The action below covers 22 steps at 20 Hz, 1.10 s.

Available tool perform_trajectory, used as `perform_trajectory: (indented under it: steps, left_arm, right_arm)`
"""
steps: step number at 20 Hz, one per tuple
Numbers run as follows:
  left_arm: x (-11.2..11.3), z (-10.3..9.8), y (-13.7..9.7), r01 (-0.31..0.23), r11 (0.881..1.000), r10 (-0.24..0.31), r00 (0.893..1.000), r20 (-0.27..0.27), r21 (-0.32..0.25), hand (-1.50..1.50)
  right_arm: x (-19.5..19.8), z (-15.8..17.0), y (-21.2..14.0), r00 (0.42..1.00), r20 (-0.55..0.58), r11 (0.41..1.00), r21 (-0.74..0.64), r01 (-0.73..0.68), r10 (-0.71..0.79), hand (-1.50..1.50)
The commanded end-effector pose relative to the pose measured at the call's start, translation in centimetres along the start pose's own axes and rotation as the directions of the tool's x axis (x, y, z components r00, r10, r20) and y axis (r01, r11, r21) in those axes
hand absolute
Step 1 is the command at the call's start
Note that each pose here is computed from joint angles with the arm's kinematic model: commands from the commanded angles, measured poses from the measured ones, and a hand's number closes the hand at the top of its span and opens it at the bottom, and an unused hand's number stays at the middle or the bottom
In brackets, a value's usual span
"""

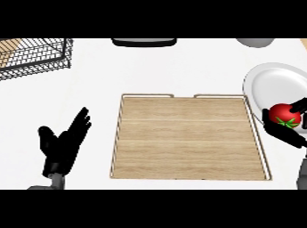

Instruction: Pick the tomato from the tray and place it in the plate

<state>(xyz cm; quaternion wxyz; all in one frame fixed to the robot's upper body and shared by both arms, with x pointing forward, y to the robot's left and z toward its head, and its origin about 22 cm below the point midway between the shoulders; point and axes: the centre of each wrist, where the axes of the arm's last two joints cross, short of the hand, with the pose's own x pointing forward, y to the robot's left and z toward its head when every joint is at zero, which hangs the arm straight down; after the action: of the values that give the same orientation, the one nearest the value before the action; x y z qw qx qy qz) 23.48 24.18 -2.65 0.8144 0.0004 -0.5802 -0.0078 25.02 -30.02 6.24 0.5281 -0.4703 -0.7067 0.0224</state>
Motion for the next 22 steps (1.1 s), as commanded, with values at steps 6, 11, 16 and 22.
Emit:
perform_trajectory:
  steps: [6,11,16,22]
  left_arm:
    - [0.0,-0.2,0.0,-0.018,1.000,0.018,0.999,-0.041,-0.011,0.00]
    - [-1.1,-0.1,0.5,-0.002,1.000,0.002,0.999,-0.035,-0.013,0.00]
    - [-0.3,-0.3,-1.4,-0.011,0.999,0.009,0.999,-0.032,-0.041,0.00]
    - [-0.4,-0.1,-0.4,0.021,0.999,-0.022,0.999,-0.027,-0.045,0.00]
  right_arm:
    - [-6.7,-8.6,-0.4,1.000,-0.012,0.997,-0.072,0.022,-0.023,1.50]
    - [-9.9,-11.5,0.4,1.000,-0.019,0.997,-0.075,-0.007,0.006,1.50]
    - [-13.2,-10.9,-1.3,0.949,-0.188,0.962,0.152,-0.225,0.251,-1.50]
    - [-13.7,-12.3,-1.8,0.972,-0.191,0.953,0.291,-0.080,0.140,-1.50]
